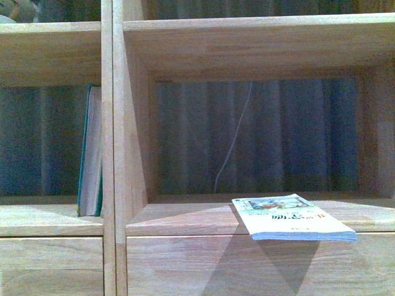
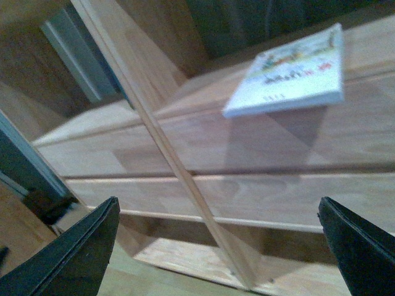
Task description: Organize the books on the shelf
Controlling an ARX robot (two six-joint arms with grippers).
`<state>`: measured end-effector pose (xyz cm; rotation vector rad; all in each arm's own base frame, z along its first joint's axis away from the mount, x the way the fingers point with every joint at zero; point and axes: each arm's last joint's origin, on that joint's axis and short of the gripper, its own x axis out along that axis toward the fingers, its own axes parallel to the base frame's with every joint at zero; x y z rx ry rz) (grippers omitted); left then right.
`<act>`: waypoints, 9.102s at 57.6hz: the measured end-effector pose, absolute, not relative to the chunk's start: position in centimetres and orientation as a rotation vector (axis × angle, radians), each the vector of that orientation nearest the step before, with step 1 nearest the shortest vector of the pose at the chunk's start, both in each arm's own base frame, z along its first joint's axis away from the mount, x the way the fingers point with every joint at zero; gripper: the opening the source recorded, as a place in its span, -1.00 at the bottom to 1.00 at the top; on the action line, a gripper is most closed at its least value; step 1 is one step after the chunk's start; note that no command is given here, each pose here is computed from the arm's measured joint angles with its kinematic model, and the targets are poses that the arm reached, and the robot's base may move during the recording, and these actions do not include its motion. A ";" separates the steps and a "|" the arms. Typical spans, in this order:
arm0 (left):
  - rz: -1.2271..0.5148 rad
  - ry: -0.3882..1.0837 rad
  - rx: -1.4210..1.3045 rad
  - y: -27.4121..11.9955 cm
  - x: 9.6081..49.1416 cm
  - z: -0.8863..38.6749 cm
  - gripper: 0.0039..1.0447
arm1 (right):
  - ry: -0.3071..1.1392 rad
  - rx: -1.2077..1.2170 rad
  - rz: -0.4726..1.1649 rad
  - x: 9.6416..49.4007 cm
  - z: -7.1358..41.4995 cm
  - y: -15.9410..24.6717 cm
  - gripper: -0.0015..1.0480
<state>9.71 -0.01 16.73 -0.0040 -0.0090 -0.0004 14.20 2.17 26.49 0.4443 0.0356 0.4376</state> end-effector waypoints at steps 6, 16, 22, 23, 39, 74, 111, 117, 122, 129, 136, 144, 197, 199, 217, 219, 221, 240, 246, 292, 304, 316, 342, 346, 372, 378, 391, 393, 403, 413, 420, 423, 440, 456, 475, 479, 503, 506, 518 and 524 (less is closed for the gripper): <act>0.000 -0.009 -0.004 0.0 9.7 16.7 0.87 | 0.029 0.510 0.471 17.2 28.7 4.2 0.87; 0.000 -0.009 -0.004 0.0 9.7 16.7 0.87 | 0.136 0.699 0.420 24.6 28.2 6.3 0.87; 0.000 -0.009 -0.004 0.0 9.7 16.7 0.87 | 0.194 0.809 0.381 27.2 27.1 6.6 0.87; 0.000 -0.009 -0.004 0.0 9.7 16.7 0.87 | 0.201 0.826 0.374 27.7 26.8 6.6 0.87; 0.000 -0.009 -0.004 0.0 9.7 16.7 0.87 | 0.246 0.999 0.257 32.3 25.1 6.7 0.87; 0.000 -0.009 -0.004 0.0 9.7 16.7 0.87 | 0.209 1.278 0.026 37.8 24.2 7.3 0.78; 0.000 -0.009 -0.004 0.0 9.7 16.7 0.87 | 0.172 1.404 0.004 38.2 24.1 9.1 -0.85; -0.123 0.050 -0.026 0.0 9.8 16.6 0.87 | 0.172 1.423 0.010 37.9 24.0 9.0 -0.85; -0.222 0.072 -0.048 0.0 9.9 16.9 0.87 | 0.172 1.435 0.031 37.4 24.3 8.8 -0.85; -0.283 -0.004 -0.062 0.4 9.9 19.7 0.87 | 0.167 1.439 0.066 36.6 25.2 8.6 -0.86; -0.320 -0.070 -0.087 1.3 9.9 22.8 0.87 | 0.147 1.434 0.141 35.6 26.9 8.7 -0.86; -0.380 -0.079 -0.196 2.4 11.5 26.0 0.87 | 0.120 1.413 0.271 34.4 29.3 9.4 -0.86; -0.862 0.127 -0.765 -5.4 29.7 35.6 0.87 | 0.071 1.289 0.860 28.8 32.9 11.6 -0.86; -0.872 0.128 -0.773 -5.8 29.9 35.6 0.87 | 0.076 1.292 0.893 28.4 33.0 11.8 -0.86; -0.931 0.110 -0.825 -7.9 30.2 36.0 0.87 | 0.154 1.299 1.094 25.5 32.3 12.7 -0.86; -0.934 0.108 -0.827 -8.0 30.2 36.1 0.87 | 0.161 1.294 1.108 25.2 32.2 12.8 -0.86; -0.939 0.110 -0.832 -8.2 30.2 36.1 0.87 | 0.168 1.291 1.118 25.0 32.0 13.0 -0.86; -0.943 0.109 -0.848 -9.1 30.0 36.2 0.30 | 0.153 1.274 1.135 24.6 31.3 13.0 -0.86; -0.948 0.109 -0.850 -9.1 29.9 36.2 0.06 | 0.153 1.260 1.139 24.6 31.3 13.0 -0.86; -0.482 -0.257 -0.717 4.7 24.4 39.8 -0.71 | 0.181 1.065 1.007 23.9 28.9 6.8 0.87; -0.119 -0.361 -0.459 10.3 25.4 39.5 -0.71 | 0.195 0.945 0.919 20.9 27.7 2.9 0.87; 0.084 -0.526 -0.086 12.0 29.5 39.3 -0.71 | 0.148 0.842 0.934 16.0 27.1 0.6 0.87; -0.017 -0.638 0.226 8.4 39.9 37.2 -0.71 | 0.141 0.781 0.992 9.8 25.7 0.8 0.87; -0.032 -0.637 0.231 7.9 41.2 37.1 -0.71 | 0.152 0.785 0.981 9.9 25.2 0.7 0.87; -0.079 -0.573 0.198 6.2 48.3 33.7 -0.71 | 0.197 0.885 0.855 10.6 22.8 -0.8 0.87; -0.089 -0.561 0.194 5.9 49.5 33.1 -0.71 | 0.205 0.888 0.853 10.7 22.6 -0.7 0.87; -0.123 -0.574 0.191 4.2 50.4 33.5 -0.71 | 0.212 0.899 0.838 10.8 22.4 -0.5 0.87; -0.127 -0.576 0.189 3.9 50.5 33.6 -0.71 | 0.211 0.900 0.839 10.8 22.4 -0.5 0.87; -0.148 -0.532 0.193 3.1 51.0 32.8 -0.63 | 0.208 0.899 0.839 10.8 22.4 -0.5 0.87; -0.136 -0.503 0.228 3.1 51.2 31.9 -0.08 | 0.196 0.889 0.845 10.7 22.6 -0.5 0.87; -0.142 -0.482 0.248 3.2 51.2 31.0 0.29 | 0.192 0.888 0.848 10.6 22.6 -0.4 0.87; -0.160 -0.468 0.261 3.1 51.0 30.2 0.50 | 0.188 0.885 0.852 10.6 22.7 -0.4 0.87; -0.211 -0.436 0.266 2.8 47.3 29.9 0.87 | 0.168 0.877 0.886 10.2 23.1 -0.5 0.87; -0.192 -0.323 0.131 3.0 40.5 28.9 0.87 | 0.123 0.863 0.926 9.7 24.1 -0.7 0.87; -0.062 -0.063 -0.112 4.8 27.8 27.9 0.87 | 0.064 0.871 0.685 10.4 23.8 -1.5 0.87; -0.100 -0.041 -0.133 4.2 24.6 27.8 0.87 | 0.049 0.793 0.538 11.0 23.1 -1.6 0.87; 0.003 0.010 -0.022 1.2 14.6 22.5 -0.17 | -0.001 0.054 0.000 10.9 20.3 -0.1 0.04; 0.022 0.014 -0.017 0.9 14.3 21.9 -0.35 | -0.001 0.038 0.006 10.9 19.9 0.0 -0.13; 0.001 0.001 -0.010 0.0 13.3 20.3 -0.95 | -0.004 0.013 -0.001 9.8 18.9 0.0 -0.83; 0.001 0.000 -0.010 0.0 12.9 19.6 -0.95 | 0.005 0.006 0.002 9.8 18.3 0.0 -0.94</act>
